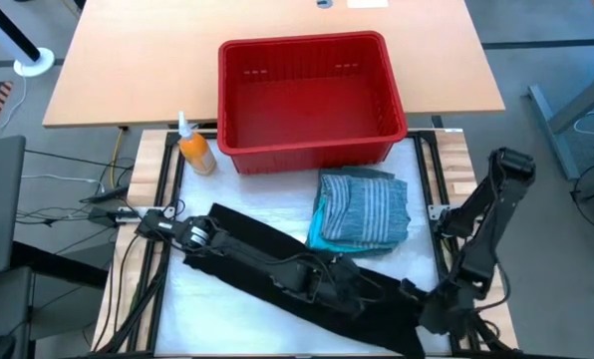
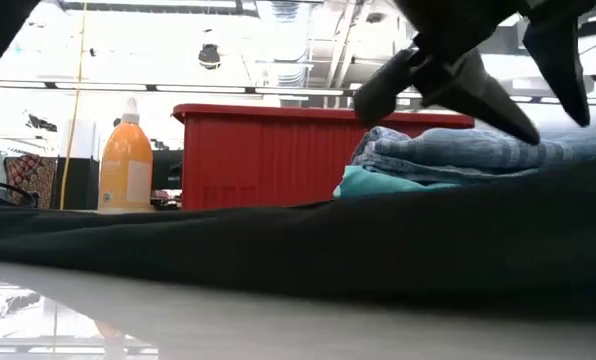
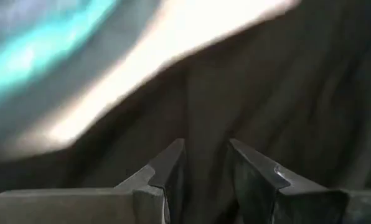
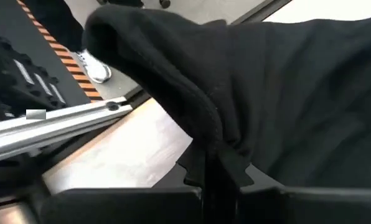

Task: Fold Laundry from Bin
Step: Fold the black shirt

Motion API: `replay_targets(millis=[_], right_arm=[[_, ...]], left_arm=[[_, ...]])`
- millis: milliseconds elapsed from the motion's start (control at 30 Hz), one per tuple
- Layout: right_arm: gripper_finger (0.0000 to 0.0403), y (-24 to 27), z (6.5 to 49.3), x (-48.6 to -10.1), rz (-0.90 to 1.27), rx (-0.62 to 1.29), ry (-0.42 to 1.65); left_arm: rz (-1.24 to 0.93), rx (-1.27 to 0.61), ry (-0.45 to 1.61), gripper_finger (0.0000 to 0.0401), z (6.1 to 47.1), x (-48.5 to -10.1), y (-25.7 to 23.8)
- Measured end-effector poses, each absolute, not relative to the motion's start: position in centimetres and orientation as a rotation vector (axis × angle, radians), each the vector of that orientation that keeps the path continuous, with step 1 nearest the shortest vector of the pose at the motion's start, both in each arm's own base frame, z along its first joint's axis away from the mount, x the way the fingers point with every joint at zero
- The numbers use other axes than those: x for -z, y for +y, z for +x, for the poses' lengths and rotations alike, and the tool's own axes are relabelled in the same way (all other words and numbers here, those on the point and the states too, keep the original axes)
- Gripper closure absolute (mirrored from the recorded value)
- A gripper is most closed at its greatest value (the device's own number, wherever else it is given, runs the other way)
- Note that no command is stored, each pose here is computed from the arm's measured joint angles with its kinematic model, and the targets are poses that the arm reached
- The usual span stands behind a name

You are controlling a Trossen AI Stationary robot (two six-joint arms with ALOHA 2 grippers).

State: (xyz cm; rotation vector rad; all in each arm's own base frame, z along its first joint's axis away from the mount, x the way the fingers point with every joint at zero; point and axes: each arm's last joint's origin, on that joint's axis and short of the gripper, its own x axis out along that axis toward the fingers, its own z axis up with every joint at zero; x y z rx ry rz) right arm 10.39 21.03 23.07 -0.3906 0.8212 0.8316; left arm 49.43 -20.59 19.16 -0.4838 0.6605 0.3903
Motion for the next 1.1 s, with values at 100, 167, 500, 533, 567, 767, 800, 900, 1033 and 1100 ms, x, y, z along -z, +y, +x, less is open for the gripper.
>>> replay_targets(millis=[100, 167, 500, 533, 567, 767, 800, 900, 1033, 1100], right_arm=[[0.0372, 20.7, 10.2, -25.0, -0.386, -0.828, 0.842], [0.0372, 20.6, 10.0, -26.0, -0.388, -0.848, 0.869], [0.0372, 21.3, 10.9, -32.8, -0.468, -0.93, 0.744], [0.0372, 21.2, 11.1, -33.6, -0.47, -0.93, 0.733], [0.0372, 21.2, 11.2, -34.3, -0.476, -0.927, 0.733], [0.0372, 20.4, 12.4, -38.8, -0.484, -0.914, 0.698], [0.0372, 20.3, 12.6, -39.3, -0.496, -0.913, 0.698], [0.0372, 20.0, 13.4, -40.7, -0.519, -0.909, 0.679], [0.0372, 19.4, 14.3, -42.3, -0.563, -0.9, 0.667], [0.0372, 19.1, 14.9, -42.8, -0.559, -0.903, 0.675]], left_arm=[[-0.438, -0.49, 0.753, 0.0292, 47.4, -18.2, -21.9], [-0.433, -0.555, 0.757, 0.0292, 46.3, -18.0, -22.6], [-0.675, -0.512, 0.725, 0.0292, 47.5, -13.9, -24.9], [-0.702, -0.493, 0.7, 0.0292, 47.9, -13.9, -25.1], [-0.726, -0.472, 0.678, 0.0292, 48.3, -13.4, -25.3], [-0.805, -0.34, 0.598, 0.0292, 50.0, -12.8, -25.4], [-0.804, -0.327, 0.597, 0.0292, 50.2, -12.7, -25.4], [-0.841, -0.233, 0.558, 0.0292, 51.1, -13.0, -25.2], [-0.843, -0.091, 0.537, 0.0292, 52.0, -13.7, -24.9], [-0.809, -0.061, 0.545, 0.0292, 52.0, -14.2, -24.8]])
